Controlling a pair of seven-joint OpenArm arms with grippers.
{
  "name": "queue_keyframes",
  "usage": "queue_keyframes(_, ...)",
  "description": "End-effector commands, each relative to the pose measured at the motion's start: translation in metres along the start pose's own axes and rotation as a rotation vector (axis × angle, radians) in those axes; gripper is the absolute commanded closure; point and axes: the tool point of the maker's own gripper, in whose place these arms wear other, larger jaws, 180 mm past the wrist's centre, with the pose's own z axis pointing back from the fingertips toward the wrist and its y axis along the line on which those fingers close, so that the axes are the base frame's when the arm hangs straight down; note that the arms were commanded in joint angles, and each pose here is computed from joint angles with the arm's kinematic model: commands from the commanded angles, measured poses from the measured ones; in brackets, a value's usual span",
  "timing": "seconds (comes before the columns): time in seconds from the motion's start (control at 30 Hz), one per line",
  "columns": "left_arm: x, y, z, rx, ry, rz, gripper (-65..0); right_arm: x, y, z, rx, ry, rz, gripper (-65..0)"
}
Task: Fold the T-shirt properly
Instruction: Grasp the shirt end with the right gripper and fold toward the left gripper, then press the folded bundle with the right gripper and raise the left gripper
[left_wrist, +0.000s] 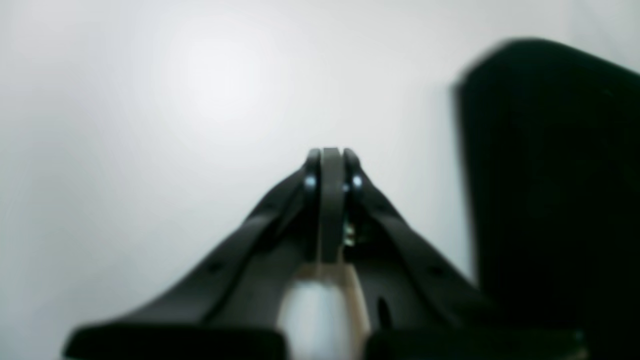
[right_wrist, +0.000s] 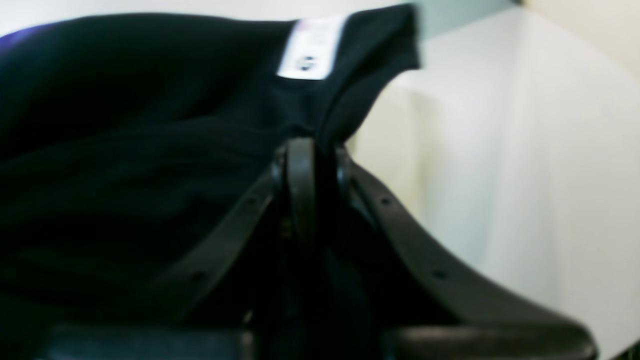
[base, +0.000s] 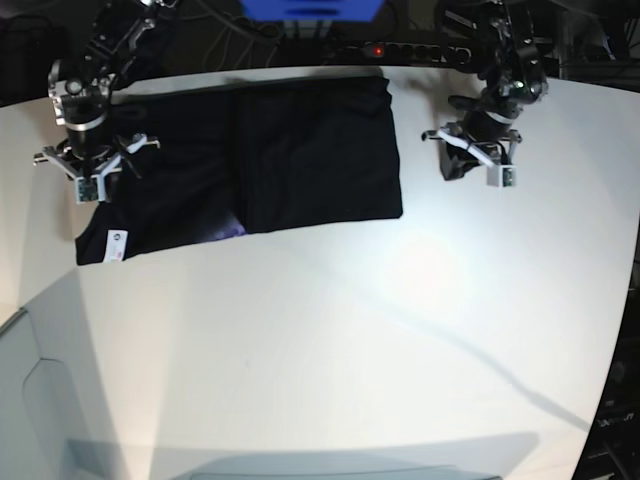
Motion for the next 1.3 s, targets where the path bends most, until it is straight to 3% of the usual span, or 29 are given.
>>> queue_keyframes(0.0,-0.004,-0.004,0.002,-0.009,0.009,-0.003,-0.2,0.012,-0.002,0.005,-0.007,-0.048,0.010,0.0)
queue_keyframes(0.33,-0.017,-0.034,-0.015,-0.010,0.025,0.016,0.0,0.030,0.059,0.016,0.157,-0.100,0.086,0.0)
queue_keyframes(0.57,-0.018,-0.040,-0.022,0.015,0.036,-0.023,0.0,0.054,0.105,0.024,0.304,-0.194,0.043,0.0)
queue_keyframes(0.9,-0.019,-0.060,-0.028,-0.037,0.047,-0.048,0.0,0.084,0.210,0.060,0.609,-0.296,0.069,0.0)
queue_keyframes(1.13,-0.015,-0.057,-0.028,-0.031,0.039,-0.053,0.0,0.106,0.285,0.105,0.850,-0.390,0.121,0.0)
queue_keyframes(1.27,-0.013,-0.055,-0.028,-0.028,0.036,-0.058,0.0,0.104,0.300,0.103,0.897,-0.388,0.160,0.0)
